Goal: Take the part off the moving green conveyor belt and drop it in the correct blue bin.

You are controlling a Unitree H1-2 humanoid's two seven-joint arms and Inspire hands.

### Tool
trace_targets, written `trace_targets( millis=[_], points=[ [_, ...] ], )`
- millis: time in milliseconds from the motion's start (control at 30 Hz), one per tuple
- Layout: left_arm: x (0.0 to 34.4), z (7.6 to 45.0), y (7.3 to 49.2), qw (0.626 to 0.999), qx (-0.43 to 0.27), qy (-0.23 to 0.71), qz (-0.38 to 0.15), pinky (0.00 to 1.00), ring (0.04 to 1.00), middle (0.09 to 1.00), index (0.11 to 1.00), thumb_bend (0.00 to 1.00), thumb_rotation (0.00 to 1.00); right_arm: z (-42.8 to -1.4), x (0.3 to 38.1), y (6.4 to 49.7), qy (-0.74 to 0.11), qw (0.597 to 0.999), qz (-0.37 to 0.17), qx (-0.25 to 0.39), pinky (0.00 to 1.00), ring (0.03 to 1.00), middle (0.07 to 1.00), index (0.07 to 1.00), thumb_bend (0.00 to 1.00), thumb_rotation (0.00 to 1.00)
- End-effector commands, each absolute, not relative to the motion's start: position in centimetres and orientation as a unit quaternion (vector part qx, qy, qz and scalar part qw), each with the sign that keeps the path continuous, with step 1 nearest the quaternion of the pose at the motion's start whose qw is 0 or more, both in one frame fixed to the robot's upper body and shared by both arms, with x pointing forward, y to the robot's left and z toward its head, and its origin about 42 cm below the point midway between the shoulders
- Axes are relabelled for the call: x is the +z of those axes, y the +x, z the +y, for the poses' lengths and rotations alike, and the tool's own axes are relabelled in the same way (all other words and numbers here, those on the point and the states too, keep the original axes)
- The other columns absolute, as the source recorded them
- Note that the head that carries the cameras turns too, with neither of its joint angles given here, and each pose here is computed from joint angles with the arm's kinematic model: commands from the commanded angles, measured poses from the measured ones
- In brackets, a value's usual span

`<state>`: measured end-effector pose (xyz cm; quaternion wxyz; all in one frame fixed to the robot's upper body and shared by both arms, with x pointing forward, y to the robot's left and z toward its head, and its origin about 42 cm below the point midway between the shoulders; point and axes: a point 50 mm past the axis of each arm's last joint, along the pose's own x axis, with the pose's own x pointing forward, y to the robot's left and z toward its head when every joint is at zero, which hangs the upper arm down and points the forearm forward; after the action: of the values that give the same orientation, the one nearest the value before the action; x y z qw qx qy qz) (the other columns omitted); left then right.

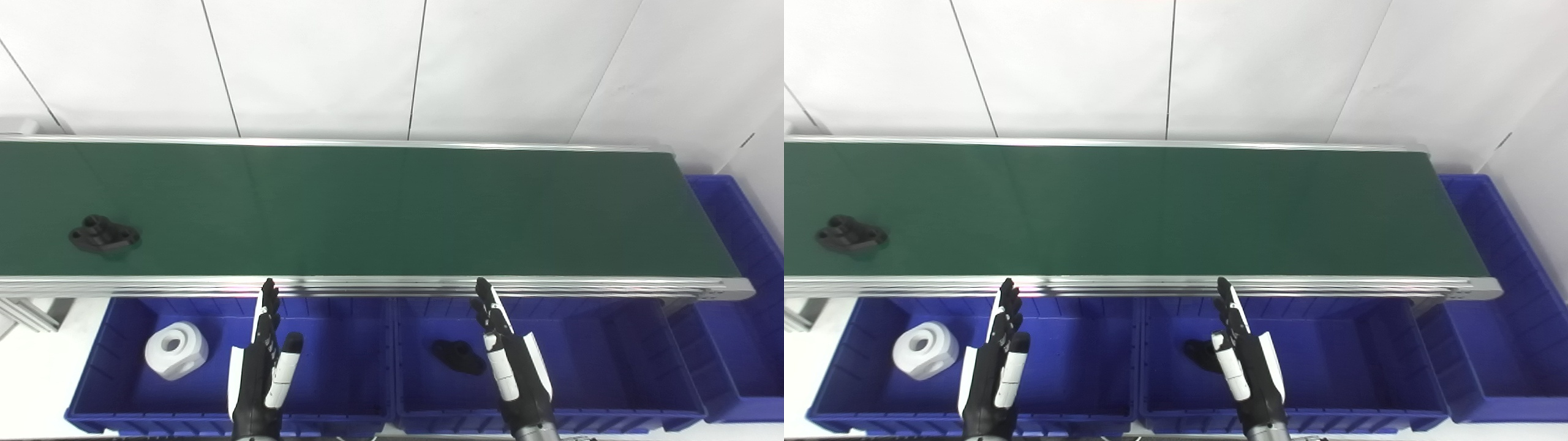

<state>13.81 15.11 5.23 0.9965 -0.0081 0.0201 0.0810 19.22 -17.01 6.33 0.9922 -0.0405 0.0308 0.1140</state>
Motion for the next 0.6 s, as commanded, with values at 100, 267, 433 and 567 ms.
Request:
trace_targets(
  millis=[100,267,433,567],
  points=[
    [6.08,14.52,14.34,0.997,0.071,-0.021,-0.015,1.00,1.000,1.000,1.000,0.79,0.92,-16.84,7.27,19.58,-0.032,0.993,-0.007,0.116,1.00,0.978,1.000,1.000,0.84,1.00],
    [6.07,14.53,14.34,0.997,0.069,-0.024,-0.015,1.00,1.000,1.000,1.000,0.79,0.92,-16.79,7.36,19.58,-0.034,0.993,-0.008,0.116,1.00,0.976,1.000,1.000,0.84,1.00],
    [6.01,14.61,14.42,0.997,0.069,-0.021,-0.017,1.00,1.000,1.000,1.000,0.80,0.91,-16.78,7.30,19.59,-0.031,0.993,-0.008,0.114,1.00,0.980,1.000,1.000,0.84,1.00],
    [6.01,14.68,14.53,0.997,0.066,-0.021,-0.020,1.00,1.000,1.000,1.000,0.79,0.91,-16.77,7.29,19.64,-0.034,0.993,-0.008,0.110,1.00,0.984,1.000,1.000,0.84,1.00]
  ],
)
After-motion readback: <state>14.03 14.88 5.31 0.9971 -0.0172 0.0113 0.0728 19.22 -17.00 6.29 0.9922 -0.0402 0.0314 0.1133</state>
